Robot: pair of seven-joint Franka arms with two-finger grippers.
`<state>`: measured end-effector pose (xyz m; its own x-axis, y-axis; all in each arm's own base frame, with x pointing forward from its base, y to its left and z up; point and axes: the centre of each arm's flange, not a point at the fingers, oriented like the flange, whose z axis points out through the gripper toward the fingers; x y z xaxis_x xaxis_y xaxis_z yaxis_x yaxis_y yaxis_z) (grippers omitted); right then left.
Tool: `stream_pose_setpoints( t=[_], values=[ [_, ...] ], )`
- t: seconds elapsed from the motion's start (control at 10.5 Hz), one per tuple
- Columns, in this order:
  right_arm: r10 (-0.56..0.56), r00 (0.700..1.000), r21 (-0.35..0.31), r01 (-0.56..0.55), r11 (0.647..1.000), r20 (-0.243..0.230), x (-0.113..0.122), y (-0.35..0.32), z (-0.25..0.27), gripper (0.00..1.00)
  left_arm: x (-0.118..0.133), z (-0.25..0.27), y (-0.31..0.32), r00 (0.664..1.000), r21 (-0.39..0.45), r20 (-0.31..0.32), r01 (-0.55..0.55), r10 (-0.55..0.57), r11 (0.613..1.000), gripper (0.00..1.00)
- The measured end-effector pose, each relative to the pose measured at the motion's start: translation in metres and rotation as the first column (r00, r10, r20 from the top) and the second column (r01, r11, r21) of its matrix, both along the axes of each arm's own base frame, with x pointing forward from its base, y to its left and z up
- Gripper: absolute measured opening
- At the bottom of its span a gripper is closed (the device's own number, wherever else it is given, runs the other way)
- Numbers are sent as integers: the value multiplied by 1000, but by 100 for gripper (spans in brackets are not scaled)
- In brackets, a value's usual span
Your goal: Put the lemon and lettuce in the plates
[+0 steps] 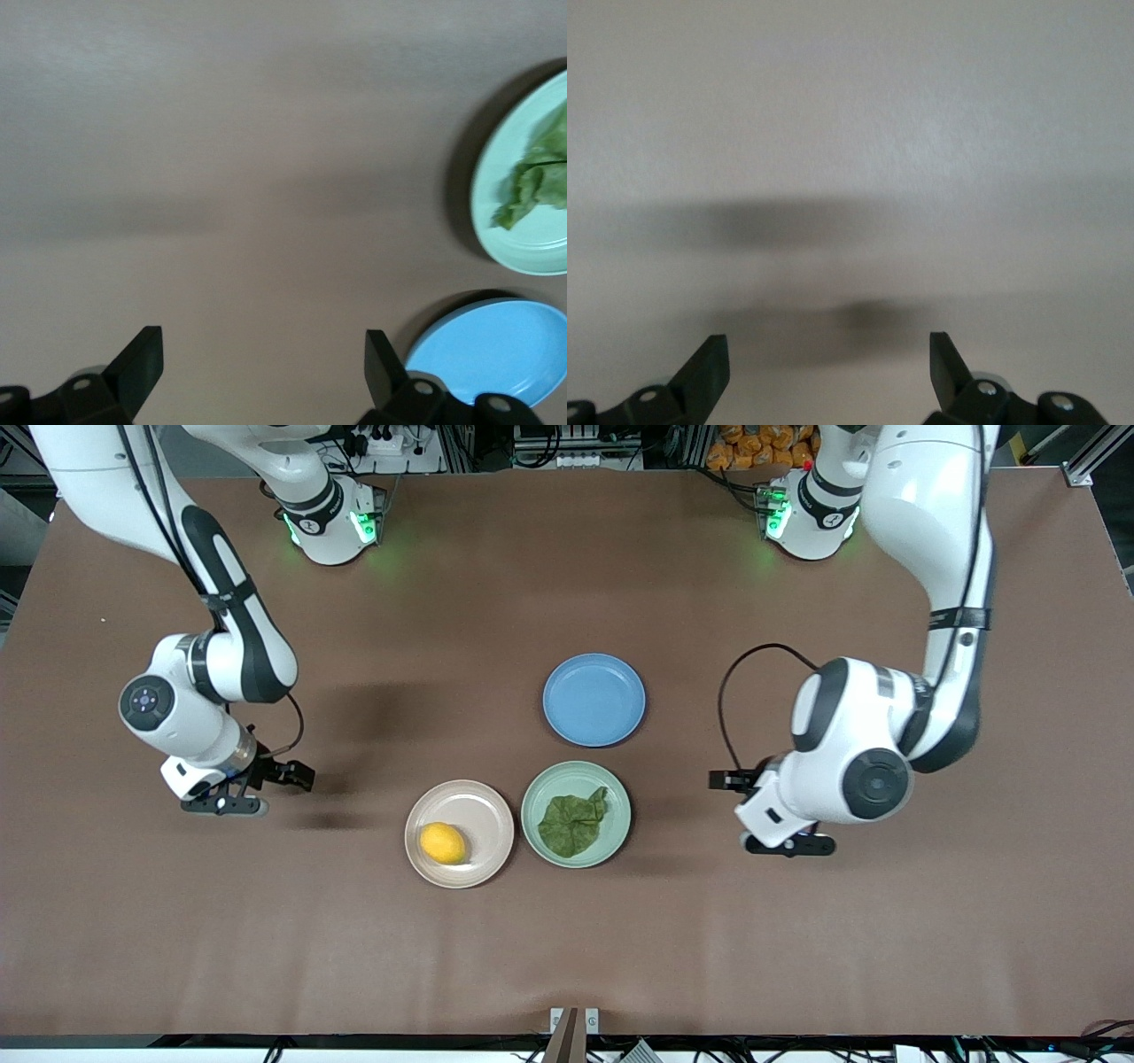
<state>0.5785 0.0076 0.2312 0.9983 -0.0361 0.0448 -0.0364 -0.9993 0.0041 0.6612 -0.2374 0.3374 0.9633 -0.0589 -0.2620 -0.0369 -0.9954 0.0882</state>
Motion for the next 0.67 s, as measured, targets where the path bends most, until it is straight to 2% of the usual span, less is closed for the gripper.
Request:
stream_pose_setpoints(
  t=[0.38,0.67],
  values=[
    [8,1000,-5,-8,1000,7,-27,-1,16,100,6,3,57,1000,54,2,15,-15,998,100],
    [5,999,-1,-5,1000,34,-37,-3,55,100,5,3,73,1000,78,-1,9,-9,997,100]
  ],
)
